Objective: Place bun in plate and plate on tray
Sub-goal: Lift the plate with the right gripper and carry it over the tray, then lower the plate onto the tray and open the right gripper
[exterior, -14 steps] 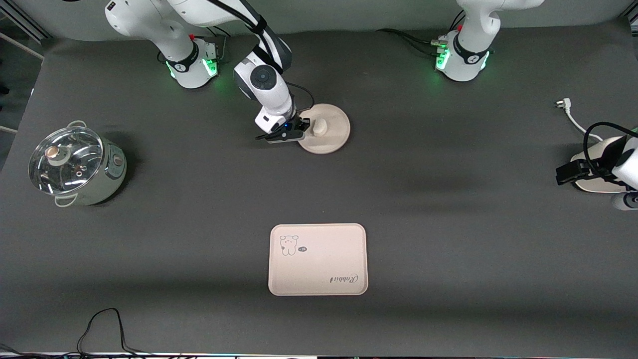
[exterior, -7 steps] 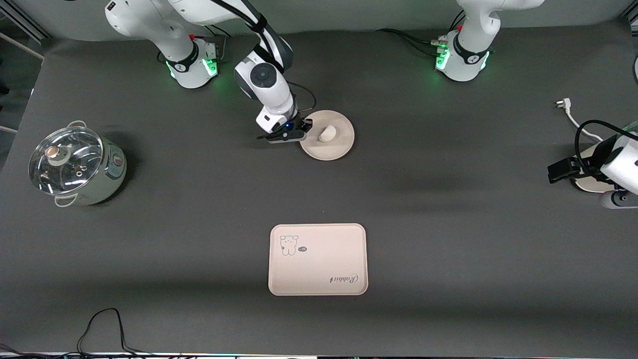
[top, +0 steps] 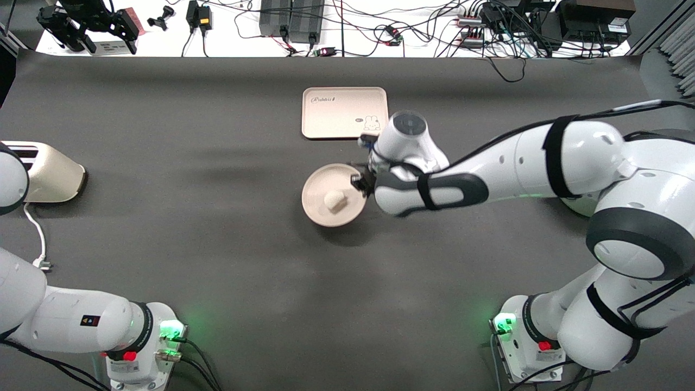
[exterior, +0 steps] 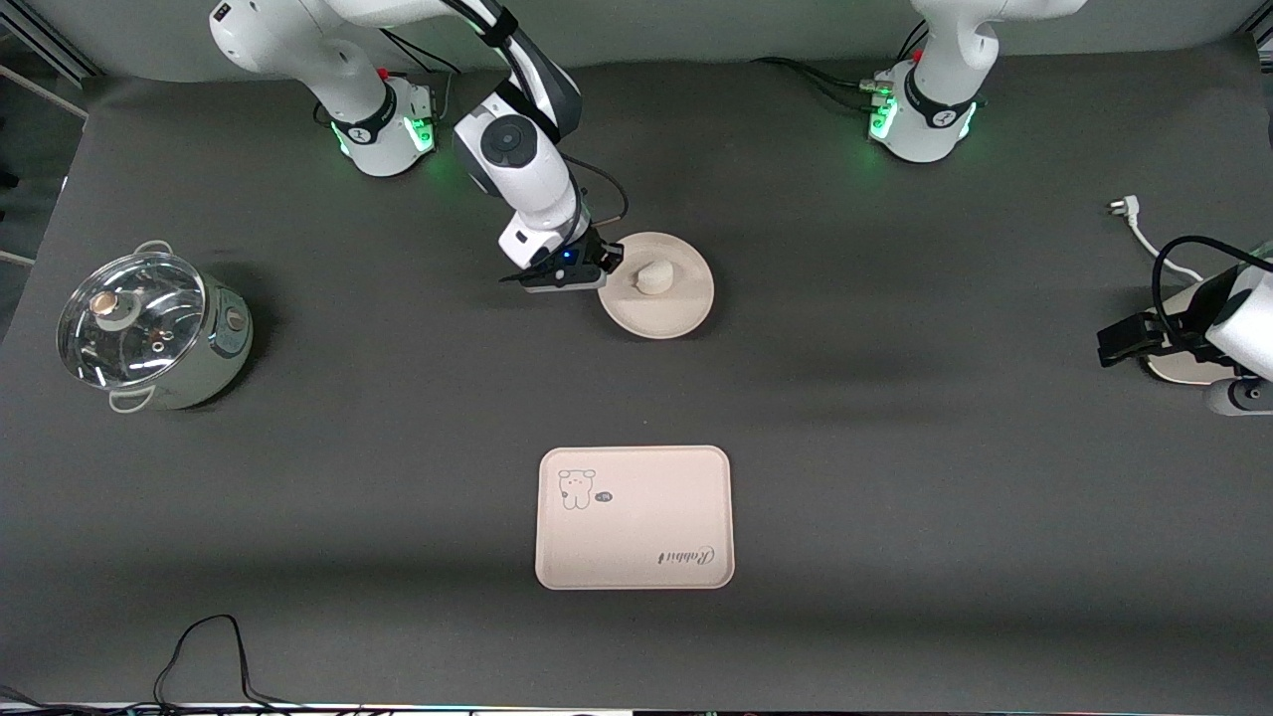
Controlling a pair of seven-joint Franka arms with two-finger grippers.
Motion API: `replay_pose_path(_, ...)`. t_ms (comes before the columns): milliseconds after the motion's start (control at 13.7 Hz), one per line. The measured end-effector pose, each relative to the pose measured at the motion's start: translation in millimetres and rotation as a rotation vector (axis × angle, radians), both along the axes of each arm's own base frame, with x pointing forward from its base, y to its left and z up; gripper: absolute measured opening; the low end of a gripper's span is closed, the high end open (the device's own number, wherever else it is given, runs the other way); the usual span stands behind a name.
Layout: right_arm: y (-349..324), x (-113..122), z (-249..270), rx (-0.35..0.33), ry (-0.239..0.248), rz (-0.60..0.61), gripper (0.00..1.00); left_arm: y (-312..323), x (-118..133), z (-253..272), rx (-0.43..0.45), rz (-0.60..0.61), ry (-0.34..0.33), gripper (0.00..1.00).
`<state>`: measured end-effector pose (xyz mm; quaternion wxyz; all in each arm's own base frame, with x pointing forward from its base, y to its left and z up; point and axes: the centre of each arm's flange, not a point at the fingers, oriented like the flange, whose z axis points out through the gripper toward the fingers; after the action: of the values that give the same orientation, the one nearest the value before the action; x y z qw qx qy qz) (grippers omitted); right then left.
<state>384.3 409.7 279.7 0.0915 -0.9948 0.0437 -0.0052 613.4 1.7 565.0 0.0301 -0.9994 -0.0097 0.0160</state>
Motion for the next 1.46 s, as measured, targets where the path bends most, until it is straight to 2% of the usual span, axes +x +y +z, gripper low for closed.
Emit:
replay_pose_path(220,-6,56,47,0.029,-0.039,-0.062,0.04,0,0,0,0.0,0.0,-0.001,1.0)
replay_pose_path(439,-25,116,64,0.038,-0.096,-0.081,0.04,-1,-1,-2,-0.001,-0.002,0.009,1.0)
replay_pose_path(732,-43,212,60,0.043,-0.174,-0.093,0.04,-5,-3,-2,-0.002,-0.006,0.023,1.0)
replay_pose_path(878,-32,249,35,0.041,-0.195,-0.099,0.04,-6,-4,1,-0.007,-0.01,0.023,1.0)
replay_pose_path(1098,-21,292,-17,0.041,-0.221,-0.11,0.04,-6,-13,4,-0.02,-0.013,0.028,1.0)
replay_pose_path(1317,-21,313,-54,0.049,-0.227,-0.12,0.04,-5,-28,5,-0.02,-0.011,0.037,1.0)
replay_pose_path(1463,-26,321,-56,0.058,-0.243,-0.095,0.18,2,-32,8,-0.021,0.0,0.033,1.0)
